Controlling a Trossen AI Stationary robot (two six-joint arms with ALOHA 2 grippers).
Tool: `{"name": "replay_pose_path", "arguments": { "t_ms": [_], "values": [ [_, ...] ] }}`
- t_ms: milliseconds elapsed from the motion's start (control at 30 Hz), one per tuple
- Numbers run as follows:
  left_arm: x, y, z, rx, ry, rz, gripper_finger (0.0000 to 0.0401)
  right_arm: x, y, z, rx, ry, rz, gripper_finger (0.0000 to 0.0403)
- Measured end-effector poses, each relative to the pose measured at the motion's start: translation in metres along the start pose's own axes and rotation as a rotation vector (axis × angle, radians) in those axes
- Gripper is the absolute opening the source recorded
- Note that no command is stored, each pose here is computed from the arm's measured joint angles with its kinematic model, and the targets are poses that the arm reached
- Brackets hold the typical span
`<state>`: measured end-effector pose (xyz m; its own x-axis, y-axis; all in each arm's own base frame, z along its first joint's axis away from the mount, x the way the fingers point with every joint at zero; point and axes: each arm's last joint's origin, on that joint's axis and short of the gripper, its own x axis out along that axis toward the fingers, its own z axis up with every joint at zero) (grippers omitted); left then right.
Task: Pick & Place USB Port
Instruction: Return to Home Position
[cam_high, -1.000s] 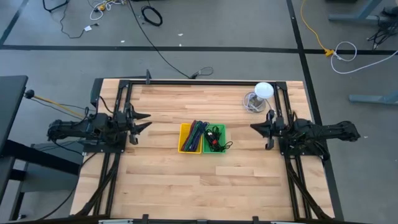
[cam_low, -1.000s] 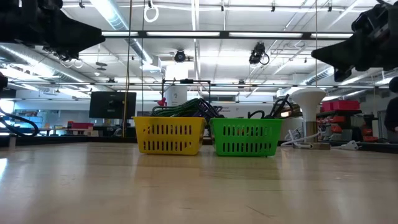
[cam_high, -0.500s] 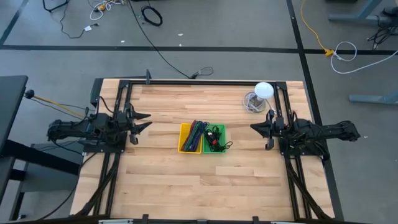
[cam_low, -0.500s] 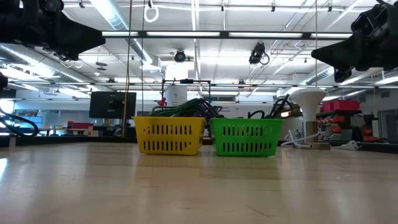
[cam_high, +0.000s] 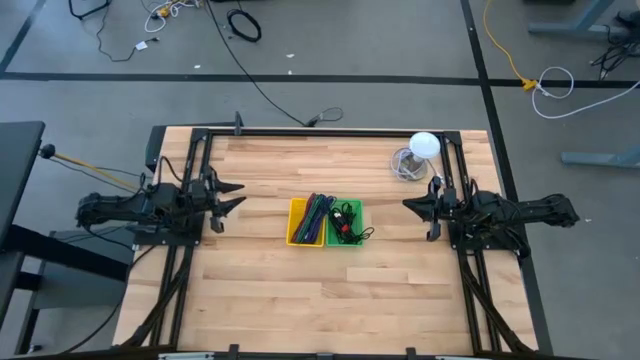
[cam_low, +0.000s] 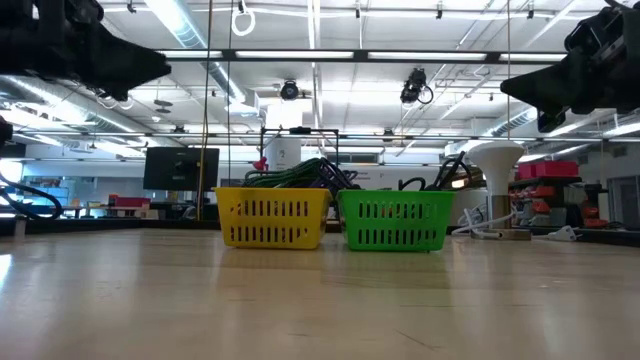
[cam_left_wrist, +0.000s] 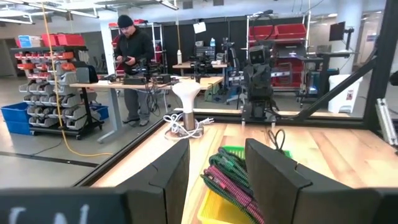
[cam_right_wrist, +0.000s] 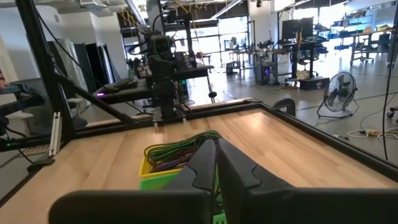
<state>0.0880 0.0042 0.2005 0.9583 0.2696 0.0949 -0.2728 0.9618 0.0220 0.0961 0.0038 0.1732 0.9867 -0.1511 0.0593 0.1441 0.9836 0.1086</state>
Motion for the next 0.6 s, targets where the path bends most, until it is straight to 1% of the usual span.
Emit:
{"name": "replay_pose_path", "arguments": {
  "t_ms": [133,167,200,333,600],
  "values": [
    [0.005,-0.002,-0.022,-0.004,-0.01,0.006,0.0161,0.0,0.0,0.0,0.0,0.0,0.0,0.0022],
    [0.005,-0.003,-0.027,0.004,0.012,0.004,0.0161,0.0,0.0,0.0,-0.001,0.0,0.0,0.0022],
    [0.005,-0.003,-0.028,0.001,0.031,-0.007,0.0161,0.0,0.0,0.0,-0.001,0.0,0.0,0.0022],
    [0.005,-0.004,-0.027,-0.029,0.015,-0.036,0.0161,0.0,0.0,0.0,-0.001,0.0,0.0,0.0023],
    [0.005,-0.003,-0.025,-0.048,-0.001,-0.034,0.0161,0.0,0.0,0.0,-0.001,0.0,0.0,0.0023]
  ]
}}
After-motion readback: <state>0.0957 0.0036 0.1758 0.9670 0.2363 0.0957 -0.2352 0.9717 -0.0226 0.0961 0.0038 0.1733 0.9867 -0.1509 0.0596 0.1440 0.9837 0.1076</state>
